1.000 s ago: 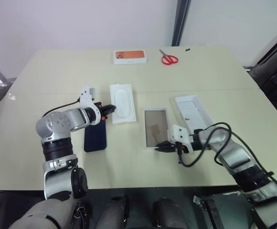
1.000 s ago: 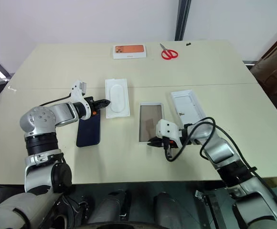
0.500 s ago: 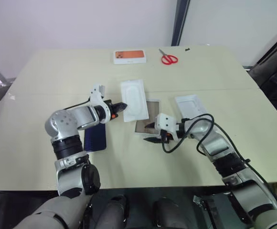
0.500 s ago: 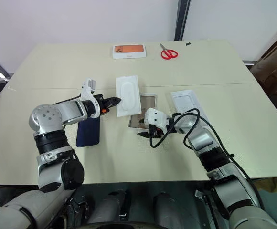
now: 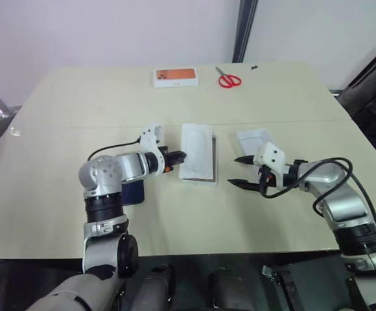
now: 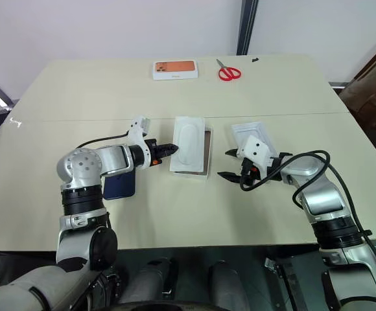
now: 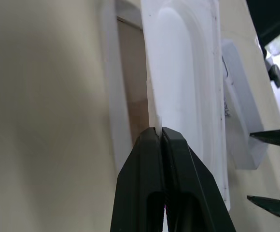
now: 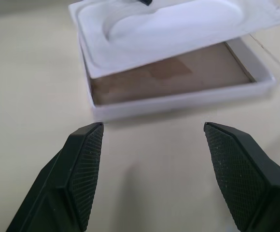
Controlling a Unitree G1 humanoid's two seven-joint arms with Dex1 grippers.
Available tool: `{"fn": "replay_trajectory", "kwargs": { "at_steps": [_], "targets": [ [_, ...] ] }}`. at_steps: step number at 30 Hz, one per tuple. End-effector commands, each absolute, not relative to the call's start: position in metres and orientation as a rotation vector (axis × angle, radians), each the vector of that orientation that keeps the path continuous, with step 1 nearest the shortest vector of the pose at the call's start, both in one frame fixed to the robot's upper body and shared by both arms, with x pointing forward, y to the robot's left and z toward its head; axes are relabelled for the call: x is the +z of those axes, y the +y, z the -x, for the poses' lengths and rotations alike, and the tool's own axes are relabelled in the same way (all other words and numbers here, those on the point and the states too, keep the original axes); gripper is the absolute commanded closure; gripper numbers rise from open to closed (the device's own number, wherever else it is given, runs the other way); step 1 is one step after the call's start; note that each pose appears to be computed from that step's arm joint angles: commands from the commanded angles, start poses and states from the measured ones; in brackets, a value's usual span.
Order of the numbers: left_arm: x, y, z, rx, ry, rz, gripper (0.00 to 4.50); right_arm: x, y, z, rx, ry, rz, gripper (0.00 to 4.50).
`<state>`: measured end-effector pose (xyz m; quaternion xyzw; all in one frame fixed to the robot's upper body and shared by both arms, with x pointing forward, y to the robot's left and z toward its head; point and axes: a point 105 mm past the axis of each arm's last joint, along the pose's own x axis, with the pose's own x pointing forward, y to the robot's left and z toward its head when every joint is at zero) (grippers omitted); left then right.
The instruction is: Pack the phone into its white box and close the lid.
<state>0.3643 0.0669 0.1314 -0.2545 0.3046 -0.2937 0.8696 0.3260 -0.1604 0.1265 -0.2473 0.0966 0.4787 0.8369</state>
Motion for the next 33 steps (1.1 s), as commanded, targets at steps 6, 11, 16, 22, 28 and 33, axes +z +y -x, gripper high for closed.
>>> {"fn": "replay_trajectory", "kwargs": {
  "at_steps": [6, 11, 16, 22, 28, 33],
  "targets": [
    [0.142, 0.063, -0.37, -0.654, 0.6, 0.449, 1.42, 0.141, -0.153, -0.324, 0.989, 0.13, 0.519, 1.0],
    [0.157, 0.068, -0.375, -0.663, 0.521, 0.466, 1.01, 0.152, -0.148, -0.331, 0.972, 0.09, 0.506, 1.0],
    [0.187, 0.085, -0.383, -0.675, 0.319, 0.416, 1.01, 0.178, -0.122, -0.354, 0.92, 0.001, 0.363, 1.0],
    [0.199, 0.129, -0.375, -0.711, 0.104, 0.155, 0.93, 0.167, -0.086, -0.37, 0.912, 0.026, 0.377, 3.4],
    [0.189, 0.155, -0.343, -0.867, 0.086, -0.089, 0.93, 0.153, -0.065, -0.387, 0.862, 0.13, 0.362, 4.47],
    [0.181, 0.157, -0.323, -0.946, 0.079, -0.115, 0.93, 0.131, -0.054, -0.385, 0.912, 0.238, 0.442, 4.47]
  ]
}}
